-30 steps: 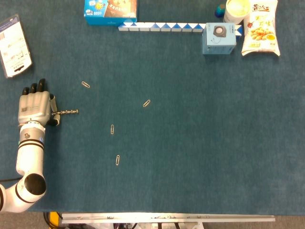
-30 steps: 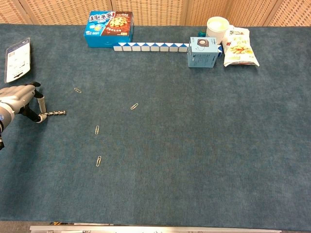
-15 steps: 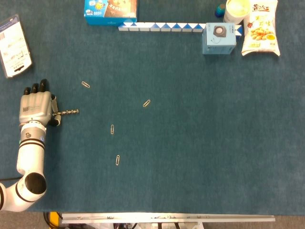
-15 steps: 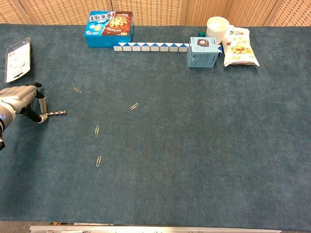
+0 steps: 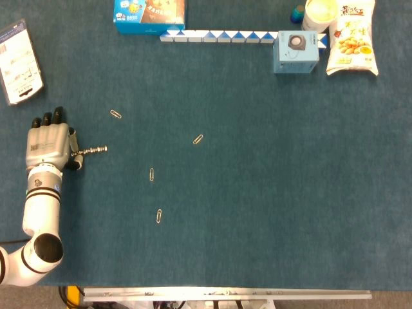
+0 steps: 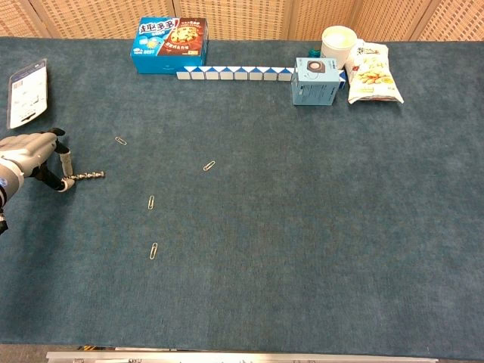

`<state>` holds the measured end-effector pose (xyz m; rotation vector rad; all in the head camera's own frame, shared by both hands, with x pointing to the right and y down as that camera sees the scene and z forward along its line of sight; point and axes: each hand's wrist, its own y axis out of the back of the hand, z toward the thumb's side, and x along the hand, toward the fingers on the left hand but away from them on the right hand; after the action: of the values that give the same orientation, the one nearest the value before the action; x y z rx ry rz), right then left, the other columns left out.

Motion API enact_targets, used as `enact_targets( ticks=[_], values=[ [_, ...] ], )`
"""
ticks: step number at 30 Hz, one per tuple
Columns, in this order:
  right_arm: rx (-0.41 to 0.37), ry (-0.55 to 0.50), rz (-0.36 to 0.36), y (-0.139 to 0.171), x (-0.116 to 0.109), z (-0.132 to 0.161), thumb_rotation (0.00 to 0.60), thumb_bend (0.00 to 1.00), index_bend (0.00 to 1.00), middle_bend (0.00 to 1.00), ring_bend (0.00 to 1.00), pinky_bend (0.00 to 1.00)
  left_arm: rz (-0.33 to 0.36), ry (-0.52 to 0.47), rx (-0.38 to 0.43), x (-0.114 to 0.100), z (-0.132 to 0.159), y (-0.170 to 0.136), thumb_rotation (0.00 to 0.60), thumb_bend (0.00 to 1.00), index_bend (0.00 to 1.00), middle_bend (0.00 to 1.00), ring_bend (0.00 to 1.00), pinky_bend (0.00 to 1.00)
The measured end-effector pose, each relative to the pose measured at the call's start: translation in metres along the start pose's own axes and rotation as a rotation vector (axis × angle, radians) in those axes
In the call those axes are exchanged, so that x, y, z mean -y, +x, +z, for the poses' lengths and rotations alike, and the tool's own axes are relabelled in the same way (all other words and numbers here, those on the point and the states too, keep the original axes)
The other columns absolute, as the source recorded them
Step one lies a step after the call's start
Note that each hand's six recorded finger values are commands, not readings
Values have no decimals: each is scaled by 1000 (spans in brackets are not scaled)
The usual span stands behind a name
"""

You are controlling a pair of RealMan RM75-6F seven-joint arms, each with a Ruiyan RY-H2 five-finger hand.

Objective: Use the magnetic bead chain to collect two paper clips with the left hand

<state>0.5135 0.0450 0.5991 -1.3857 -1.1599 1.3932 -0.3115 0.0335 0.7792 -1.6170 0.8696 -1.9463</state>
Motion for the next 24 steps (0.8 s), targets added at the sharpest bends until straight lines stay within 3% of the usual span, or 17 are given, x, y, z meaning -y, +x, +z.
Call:
enact_targets(
  ticks=[13,24],
  values=[
    [0,-2,-3,0,-1,0,600,0,388,416,386,695,23,16,7,-6,2,-5,600,337,613,22,0,70],
    [-4,-1,-3,1,-1,1,600,0,388,416,386,695,101,72,49,-30,10,-31,600,337,615,28,0,70]
  ],
)
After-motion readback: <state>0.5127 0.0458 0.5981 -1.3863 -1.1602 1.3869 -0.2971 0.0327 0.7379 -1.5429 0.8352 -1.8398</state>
